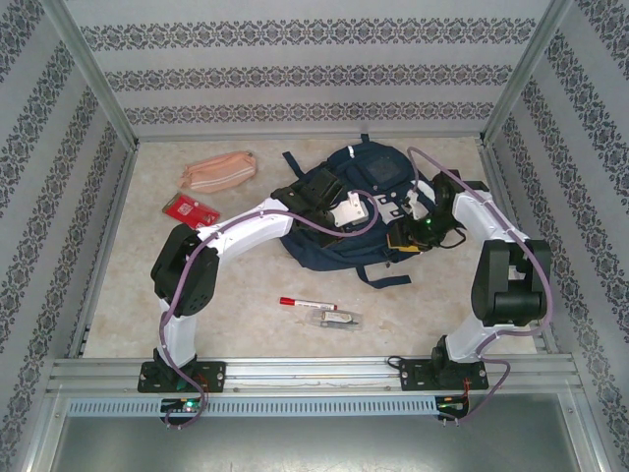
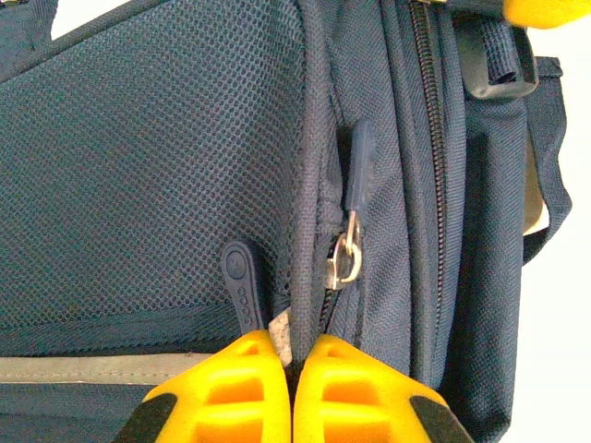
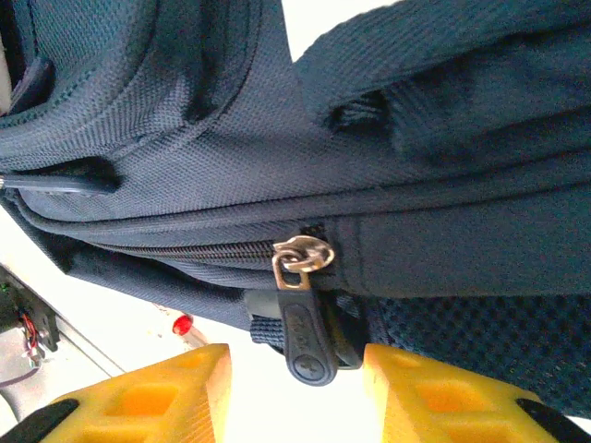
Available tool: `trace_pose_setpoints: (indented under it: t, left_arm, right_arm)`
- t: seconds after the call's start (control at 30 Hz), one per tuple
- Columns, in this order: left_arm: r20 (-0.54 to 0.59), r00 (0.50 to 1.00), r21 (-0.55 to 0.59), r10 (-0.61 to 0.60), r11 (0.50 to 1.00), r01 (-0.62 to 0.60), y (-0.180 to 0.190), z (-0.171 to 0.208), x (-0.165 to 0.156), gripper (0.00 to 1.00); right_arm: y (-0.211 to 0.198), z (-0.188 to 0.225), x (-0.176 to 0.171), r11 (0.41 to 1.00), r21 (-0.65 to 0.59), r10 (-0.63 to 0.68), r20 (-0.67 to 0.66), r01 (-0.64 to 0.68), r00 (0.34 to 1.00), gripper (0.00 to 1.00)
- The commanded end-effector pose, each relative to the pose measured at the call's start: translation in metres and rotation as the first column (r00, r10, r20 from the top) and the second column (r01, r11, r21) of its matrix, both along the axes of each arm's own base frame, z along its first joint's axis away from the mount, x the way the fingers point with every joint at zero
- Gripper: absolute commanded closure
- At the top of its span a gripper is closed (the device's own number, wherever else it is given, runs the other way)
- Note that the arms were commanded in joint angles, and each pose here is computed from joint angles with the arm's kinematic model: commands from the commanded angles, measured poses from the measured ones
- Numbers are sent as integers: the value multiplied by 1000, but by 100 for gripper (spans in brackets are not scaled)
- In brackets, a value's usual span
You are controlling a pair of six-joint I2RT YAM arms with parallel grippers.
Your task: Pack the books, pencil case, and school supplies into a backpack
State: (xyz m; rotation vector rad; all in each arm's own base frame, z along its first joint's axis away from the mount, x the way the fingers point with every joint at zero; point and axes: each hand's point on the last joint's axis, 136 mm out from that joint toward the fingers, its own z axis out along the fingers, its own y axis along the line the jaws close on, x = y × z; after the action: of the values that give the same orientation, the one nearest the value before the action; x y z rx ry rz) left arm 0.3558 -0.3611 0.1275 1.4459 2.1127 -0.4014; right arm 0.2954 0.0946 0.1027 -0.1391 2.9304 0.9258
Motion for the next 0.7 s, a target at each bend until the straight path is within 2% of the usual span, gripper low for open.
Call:
trace_pose_setpoints:
  t: [0.0,0.13,0.4,0.47,0.57,0.67]
  left_arm:
    - [65,998,-137,8,991,1,-15,52,12,100]
    - [49,999,-145,5,989,2,-16,50,8,100]
    - [49,998,-149,26,989,-19,-14,50,10,100]
    - [48,999,-149,24,989,-16,-15,49,10,100]
    - [42,999,-146,33,989,-26,-14,50,10,100]
    - [44,999,-159,31,987,-23,-15,49,10,100]
  right_arm:
    - [2,-4,-1,998,-62,28,18,-27,999,59]
    - [-11,-4,3,982,-188,35,39,-27,999,63]
    - [-12,-4,5,974,-223,56,24,-49,998,79]
    - [-11,-2,7,967,-245,76,31,-66,997,79]
    - [-9,-1,12,964,-254,89,39,-76,995,72]
    - [-6,0,17,966,-243,97,33,-87,995,74]
